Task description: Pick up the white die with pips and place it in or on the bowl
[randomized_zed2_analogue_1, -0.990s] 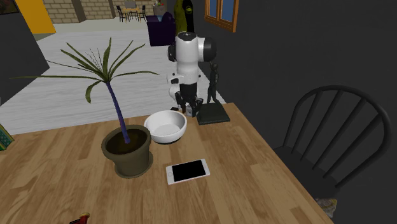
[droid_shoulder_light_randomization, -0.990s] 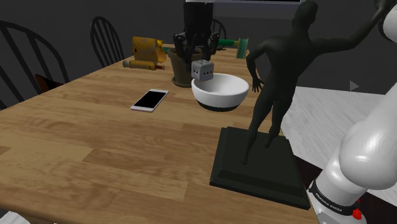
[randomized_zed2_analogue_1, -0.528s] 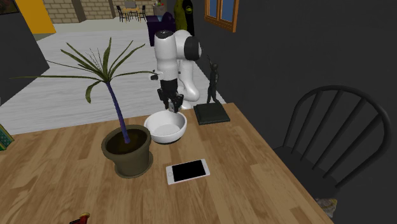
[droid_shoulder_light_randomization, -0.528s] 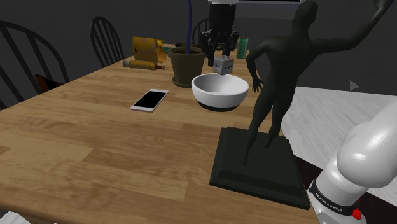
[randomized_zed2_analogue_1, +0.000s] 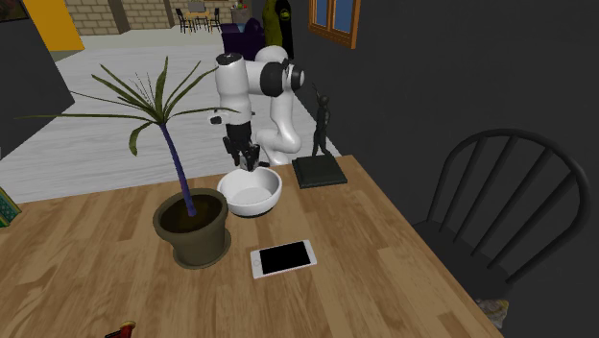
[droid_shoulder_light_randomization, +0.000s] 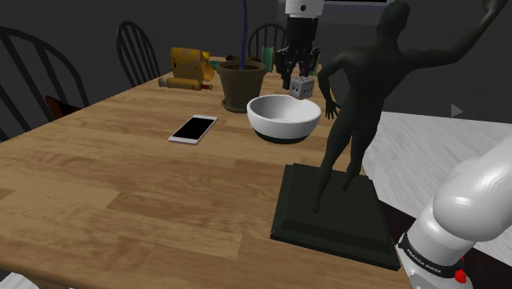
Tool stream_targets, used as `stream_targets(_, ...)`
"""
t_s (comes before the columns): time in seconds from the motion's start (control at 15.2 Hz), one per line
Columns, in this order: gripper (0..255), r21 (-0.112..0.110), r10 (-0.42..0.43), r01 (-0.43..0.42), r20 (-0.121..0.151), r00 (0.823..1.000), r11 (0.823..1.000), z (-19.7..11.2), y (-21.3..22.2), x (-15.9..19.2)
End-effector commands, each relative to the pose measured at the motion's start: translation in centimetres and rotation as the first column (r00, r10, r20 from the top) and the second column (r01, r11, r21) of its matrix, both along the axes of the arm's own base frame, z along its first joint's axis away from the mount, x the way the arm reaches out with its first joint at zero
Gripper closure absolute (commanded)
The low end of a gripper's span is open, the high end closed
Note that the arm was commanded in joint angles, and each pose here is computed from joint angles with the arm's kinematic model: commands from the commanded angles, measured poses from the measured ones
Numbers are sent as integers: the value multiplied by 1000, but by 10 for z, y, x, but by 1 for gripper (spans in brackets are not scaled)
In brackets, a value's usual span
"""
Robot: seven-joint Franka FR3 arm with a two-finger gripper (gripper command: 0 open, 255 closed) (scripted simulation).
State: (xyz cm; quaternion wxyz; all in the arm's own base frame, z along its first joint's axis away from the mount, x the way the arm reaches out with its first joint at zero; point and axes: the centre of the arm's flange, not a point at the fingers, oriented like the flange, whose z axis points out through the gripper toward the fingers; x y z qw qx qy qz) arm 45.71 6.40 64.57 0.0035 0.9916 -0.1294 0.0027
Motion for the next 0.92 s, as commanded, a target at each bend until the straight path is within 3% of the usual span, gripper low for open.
stream_targets(0.0,255,0,0,0,0,1000,1000,-11,0,1)
stream_targets(0.46,255,0,0,0,0,1000,1000,-47,0,1)
stream_targets(0.86,255,0,0,0,0,1000,1000,-47,0,1)
